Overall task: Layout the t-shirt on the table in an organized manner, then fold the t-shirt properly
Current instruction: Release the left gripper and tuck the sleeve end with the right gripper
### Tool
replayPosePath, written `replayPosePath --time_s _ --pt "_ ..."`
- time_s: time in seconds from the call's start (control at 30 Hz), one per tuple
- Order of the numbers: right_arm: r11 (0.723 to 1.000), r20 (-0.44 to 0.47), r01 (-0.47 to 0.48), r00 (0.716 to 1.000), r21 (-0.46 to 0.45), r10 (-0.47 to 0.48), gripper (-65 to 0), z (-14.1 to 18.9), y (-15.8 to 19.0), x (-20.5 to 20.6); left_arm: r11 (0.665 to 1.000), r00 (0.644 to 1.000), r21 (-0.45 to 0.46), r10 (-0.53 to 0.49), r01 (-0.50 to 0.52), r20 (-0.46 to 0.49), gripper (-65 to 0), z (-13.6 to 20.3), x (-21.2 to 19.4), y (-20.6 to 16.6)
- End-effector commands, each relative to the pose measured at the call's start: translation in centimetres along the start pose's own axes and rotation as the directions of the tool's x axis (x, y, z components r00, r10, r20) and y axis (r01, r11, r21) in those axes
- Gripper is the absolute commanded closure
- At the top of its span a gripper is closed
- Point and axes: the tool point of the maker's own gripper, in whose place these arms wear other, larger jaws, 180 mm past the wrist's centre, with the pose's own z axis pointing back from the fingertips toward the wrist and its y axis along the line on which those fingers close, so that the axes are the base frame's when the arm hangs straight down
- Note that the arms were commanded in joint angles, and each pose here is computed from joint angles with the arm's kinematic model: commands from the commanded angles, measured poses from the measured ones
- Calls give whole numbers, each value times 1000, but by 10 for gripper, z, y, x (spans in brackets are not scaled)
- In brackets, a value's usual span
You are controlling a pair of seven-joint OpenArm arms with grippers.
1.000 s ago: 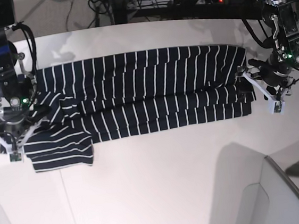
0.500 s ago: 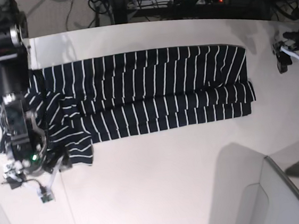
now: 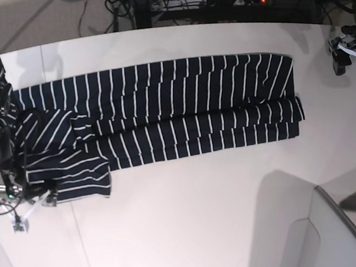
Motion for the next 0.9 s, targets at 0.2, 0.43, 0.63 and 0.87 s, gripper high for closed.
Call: replayPosePath --time_s 0.2,0.43,0.63,0.87 --pt "1000 68 7 998 4 -7 -650 1 0 20 1000 999 3 -4 4 44 -541 3 13 1" --pt "1000 66 -1 998 31 -1 -650 -2 17 7 1000 999 2 0 0 37 -541 3 9 0" --pt "999 63 -2 998 32 0 -650 -3 18 2 1000 999 5 -4 3 33 -541 3 8 1" --pt "1000 66 -2 998 30 0 -560 -2 17 4 1000 999 3 -5 5 32 -541 2 8 0"
